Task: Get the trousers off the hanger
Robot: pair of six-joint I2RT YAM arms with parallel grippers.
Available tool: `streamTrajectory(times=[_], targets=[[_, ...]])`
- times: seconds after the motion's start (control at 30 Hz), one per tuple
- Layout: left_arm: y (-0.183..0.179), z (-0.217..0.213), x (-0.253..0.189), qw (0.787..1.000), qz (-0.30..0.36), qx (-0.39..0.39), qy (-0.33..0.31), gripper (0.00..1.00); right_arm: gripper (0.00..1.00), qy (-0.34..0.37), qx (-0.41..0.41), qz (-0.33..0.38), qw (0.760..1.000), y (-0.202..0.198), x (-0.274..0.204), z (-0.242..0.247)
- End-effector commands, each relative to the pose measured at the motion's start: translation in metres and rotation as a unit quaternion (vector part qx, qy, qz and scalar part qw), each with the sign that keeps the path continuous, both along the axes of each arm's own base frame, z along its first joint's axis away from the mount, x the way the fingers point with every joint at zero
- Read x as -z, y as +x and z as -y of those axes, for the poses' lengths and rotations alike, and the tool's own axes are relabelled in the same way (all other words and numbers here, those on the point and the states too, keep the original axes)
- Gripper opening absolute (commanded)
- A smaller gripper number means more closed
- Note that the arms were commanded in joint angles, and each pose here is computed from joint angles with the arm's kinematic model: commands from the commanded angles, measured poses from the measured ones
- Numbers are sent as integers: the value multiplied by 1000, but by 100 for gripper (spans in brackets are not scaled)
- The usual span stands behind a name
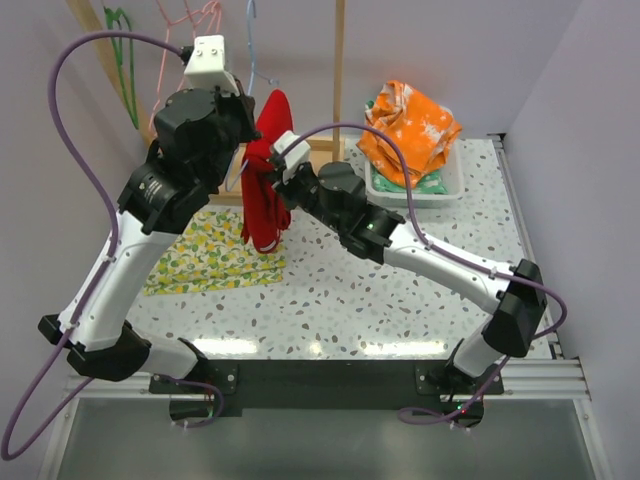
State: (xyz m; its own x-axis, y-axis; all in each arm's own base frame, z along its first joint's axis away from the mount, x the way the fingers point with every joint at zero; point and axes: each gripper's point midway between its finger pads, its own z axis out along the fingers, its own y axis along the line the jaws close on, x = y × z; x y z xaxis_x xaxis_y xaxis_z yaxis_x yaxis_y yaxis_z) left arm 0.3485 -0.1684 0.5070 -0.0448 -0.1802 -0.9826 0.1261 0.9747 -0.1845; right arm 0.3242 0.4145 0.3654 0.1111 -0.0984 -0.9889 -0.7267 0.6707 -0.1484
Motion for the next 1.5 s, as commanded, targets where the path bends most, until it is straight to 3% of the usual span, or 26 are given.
streamTrajectory(times=[0.0,0.23,0.53,0.7,1.03,1.47], targets=[[-12,-15,-51,995,75,-16,-59,0,0,93,22,58,994,-11,-78,28],[10,-11,23,998,2,-54,-10,0,0,157,37,99,982,-29,-135,57],[7,-15,62,997,-31,-68,-14,0,0,237,27,141,961,-52,-198,83],[3,-22,79,995,-52,-82,-8,0,0,271,63,172,945,-53,-222,108],[12,-8,136,990,-118,-77,21,0,0,305,84,225,922,-56,-267,122],[5,-33,155,981,-131,-130,56,0,0,305,127,294,897,-80,-307,175]])
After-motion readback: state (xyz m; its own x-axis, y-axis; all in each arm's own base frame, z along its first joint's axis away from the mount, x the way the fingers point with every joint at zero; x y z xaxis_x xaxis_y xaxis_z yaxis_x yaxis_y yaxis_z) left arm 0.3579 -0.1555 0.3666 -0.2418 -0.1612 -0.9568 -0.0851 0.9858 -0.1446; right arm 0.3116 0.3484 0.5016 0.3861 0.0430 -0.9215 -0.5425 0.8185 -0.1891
